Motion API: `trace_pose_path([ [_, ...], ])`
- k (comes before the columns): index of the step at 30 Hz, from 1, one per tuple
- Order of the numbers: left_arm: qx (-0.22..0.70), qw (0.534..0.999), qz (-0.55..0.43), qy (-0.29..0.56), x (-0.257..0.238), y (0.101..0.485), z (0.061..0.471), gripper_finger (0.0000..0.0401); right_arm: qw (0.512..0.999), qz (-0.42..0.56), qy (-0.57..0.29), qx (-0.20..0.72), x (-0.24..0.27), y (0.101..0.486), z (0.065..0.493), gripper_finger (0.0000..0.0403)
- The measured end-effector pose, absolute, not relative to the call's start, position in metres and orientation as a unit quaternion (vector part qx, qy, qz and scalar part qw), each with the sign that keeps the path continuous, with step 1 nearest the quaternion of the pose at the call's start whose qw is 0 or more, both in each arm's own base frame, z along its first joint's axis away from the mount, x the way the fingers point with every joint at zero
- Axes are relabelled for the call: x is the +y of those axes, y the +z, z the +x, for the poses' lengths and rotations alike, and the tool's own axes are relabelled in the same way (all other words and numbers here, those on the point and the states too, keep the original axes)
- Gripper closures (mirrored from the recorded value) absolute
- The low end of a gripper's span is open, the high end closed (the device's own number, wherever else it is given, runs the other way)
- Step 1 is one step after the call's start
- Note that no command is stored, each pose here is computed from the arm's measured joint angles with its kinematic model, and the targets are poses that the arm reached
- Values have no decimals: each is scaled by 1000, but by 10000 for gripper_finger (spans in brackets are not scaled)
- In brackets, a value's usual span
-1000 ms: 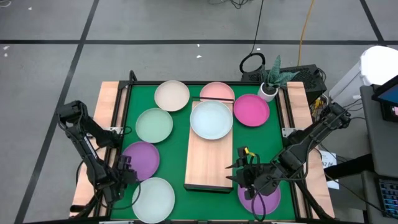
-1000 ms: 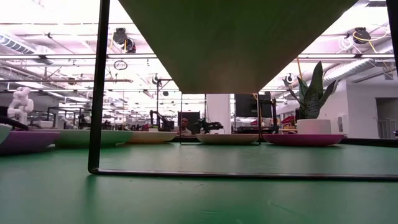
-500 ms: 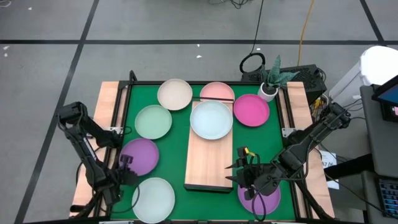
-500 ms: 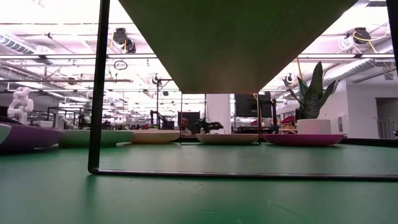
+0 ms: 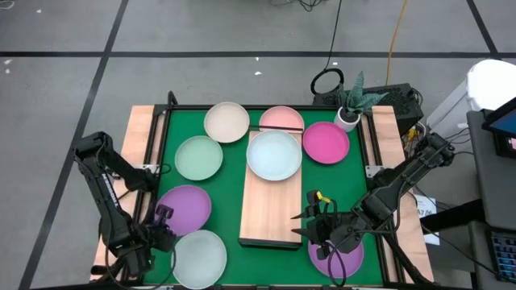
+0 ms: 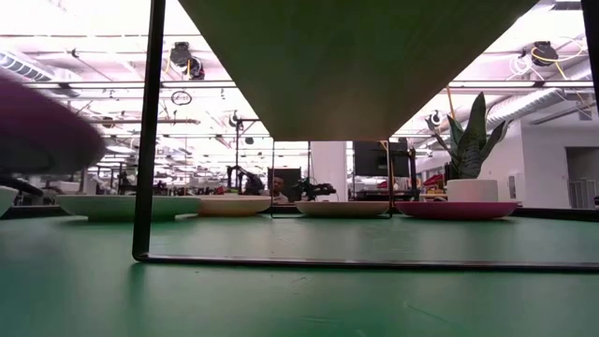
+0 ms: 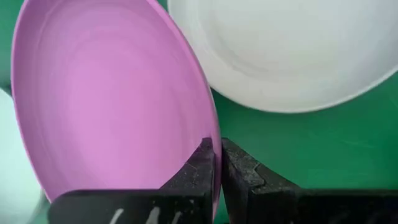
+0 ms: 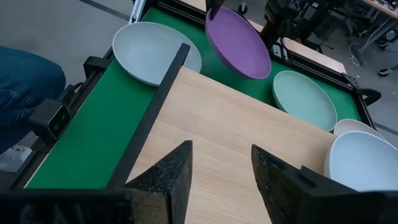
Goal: Place and stack plates onto a shelf
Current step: Put the left purple plate on the shelf
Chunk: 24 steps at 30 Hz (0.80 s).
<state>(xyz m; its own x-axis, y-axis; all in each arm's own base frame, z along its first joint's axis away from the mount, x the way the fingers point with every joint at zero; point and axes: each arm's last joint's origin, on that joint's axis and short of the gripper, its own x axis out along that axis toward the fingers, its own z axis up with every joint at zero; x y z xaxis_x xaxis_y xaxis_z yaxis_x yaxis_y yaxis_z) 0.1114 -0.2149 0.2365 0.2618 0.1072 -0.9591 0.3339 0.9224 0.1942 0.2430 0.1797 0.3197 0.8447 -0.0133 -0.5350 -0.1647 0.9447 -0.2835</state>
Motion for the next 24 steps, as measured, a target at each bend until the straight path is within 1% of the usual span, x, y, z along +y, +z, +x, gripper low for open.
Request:
trace_pose_path([
  [8, 588, 770, 236, -70, -205, 264, 131, 388, 947, -159, 40, 276, 180, 320, 243, 255],
  [13, 549, 775, 295, -102, -202, 284, 146, 388, 945, -163, 39, 282, 179, 319, 242, 255],
  [17, 522, 769, 348, -123, -198, 296, 158, 388, 944, -163, 40, 283, 179, 318, 242, 255],
  [24, 473, 749, 432, -169, -188, 300, 187, 388, 944, -163, 40, 283, 179, 318, 242, 255],
])
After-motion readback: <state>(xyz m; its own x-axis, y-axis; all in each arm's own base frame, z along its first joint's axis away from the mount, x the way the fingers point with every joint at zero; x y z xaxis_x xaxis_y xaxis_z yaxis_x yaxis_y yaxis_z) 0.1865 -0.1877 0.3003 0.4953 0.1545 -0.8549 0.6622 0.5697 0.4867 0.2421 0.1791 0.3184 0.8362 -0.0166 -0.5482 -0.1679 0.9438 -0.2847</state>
